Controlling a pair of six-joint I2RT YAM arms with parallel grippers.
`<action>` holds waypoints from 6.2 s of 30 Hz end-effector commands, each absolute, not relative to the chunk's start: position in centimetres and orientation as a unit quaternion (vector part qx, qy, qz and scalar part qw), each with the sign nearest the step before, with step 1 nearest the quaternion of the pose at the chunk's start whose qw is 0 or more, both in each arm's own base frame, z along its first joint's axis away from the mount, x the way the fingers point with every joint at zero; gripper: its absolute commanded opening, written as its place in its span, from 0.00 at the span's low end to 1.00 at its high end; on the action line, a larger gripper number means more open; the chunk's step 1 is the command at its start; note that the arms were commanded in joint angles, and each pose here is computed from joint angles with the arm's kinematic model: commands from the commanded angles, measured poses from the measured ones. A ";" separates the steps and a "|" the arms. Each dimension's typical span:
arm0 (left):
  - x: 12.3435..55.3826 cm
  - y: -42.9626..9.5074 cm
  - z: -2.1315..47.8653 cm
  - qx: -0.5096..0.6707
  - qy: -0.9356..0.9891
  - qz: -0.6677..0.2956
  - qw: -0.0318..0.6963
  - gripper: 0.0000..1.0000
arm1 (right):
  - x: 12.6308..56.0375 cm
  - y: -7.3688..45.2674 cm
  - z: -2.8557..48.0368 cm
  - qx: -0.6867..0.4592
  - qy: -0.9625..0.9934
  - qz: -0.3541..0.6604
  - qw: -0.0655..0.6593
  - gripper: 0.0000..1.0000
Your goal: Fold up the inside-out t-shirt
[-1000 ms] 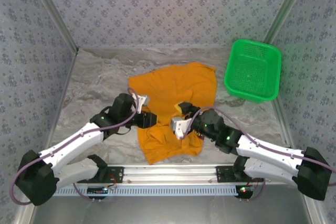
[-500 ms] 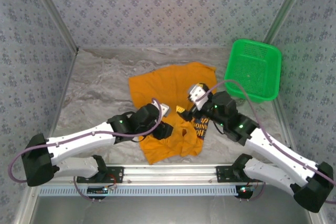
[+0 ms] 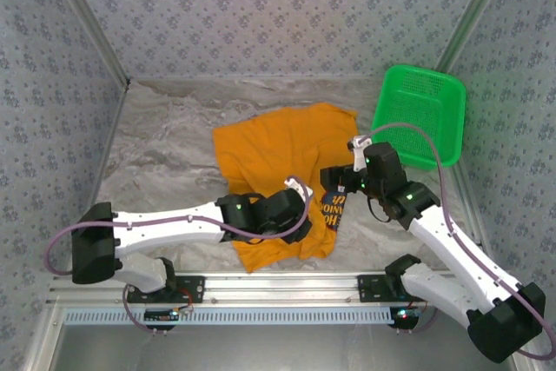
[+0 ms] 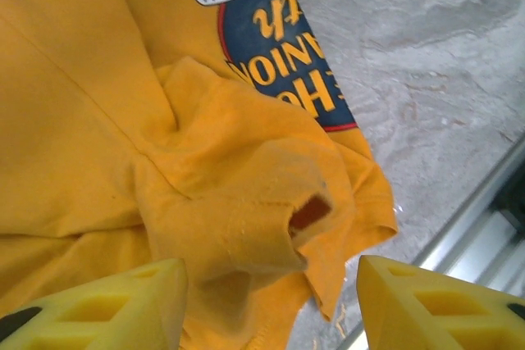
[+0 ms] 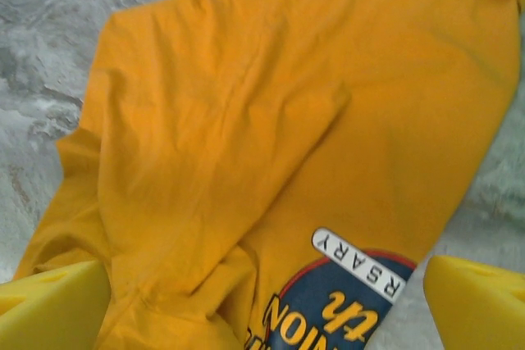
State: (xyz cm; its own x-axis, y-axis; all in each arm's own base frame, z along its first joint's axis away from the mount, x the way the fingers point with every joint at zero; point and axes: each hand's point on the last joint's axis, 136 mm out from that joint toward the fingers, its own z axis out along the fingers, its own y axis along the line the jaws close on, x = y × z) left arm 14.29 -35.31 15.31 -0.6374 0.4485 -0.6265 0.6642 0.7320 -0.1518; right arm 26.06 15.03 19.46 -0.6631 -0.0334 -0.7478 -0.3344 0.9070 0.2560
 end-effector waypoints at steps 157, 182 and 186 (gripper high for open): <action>27.0 -9.6 3.2 -0.237 0.930 -0.253 0.121 0.50 | 18.5 38.4 15.2 -0.184 0.915 0.357 -0.025 0.59; 26.3 -7.4 8.5 -0.236 0.902 -0.279 0.231 0.55 | 32.1 47.3 7.8 -0.491 0.820 0.222 0.195 0.57; 25.1 -7.1 9.2 -0.236 0.896 -0.292 0.238 0.58 | 30.1 47.7 5.6 -0.528 0.801 0.243 0.141 0.57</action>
